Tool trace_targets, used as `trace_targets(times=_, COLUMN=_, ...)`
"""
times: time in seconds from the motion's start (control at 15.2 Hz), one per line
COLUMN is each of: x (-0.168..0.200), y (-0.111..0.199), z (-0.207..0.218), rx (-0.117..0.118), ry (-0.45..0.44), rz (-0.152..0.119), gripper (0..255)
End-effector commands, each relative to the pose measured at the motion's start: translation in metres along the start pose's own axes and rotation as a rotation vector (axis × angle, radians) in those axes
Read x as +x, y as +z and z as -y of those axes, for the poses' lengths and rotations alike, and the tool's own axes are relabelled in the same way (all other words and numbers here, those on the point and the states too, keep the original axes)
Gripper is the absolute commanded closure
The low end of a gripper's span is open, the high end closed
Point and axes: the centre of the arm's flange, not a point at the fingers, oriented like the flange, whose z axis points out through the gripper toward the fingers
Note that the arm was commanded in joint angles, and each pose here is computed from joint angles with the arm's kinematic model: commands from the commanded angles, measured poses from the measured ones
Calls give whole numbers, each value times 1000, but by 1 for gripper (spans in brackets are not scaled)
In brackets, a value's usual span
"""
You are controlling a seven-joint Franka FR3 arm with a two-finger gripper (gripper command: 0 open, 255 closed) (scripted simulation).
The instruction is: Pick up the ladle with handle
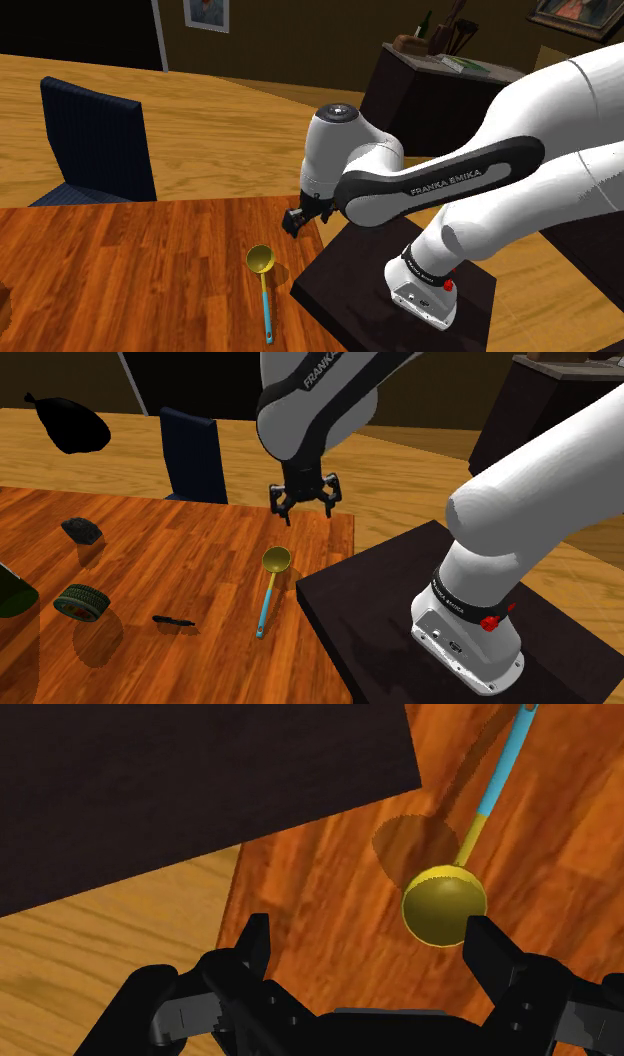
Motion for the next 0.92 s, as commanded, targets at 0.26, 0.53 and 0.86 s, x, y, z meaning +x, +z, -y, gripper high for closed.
trace_targets(times=0.26, x=-5, y=65, z=52, rx=-34, ry=127, rz=-15, gripper=0)
trace_targets(times=0.53, x=-3, y=109, z=85, rx=-59, ry=210, rz=-25, gripper=0)
trace_targets(times=0.86, x=4, y=166, z=125, rx=-89, ry=314, rz=-38, gripper=0)
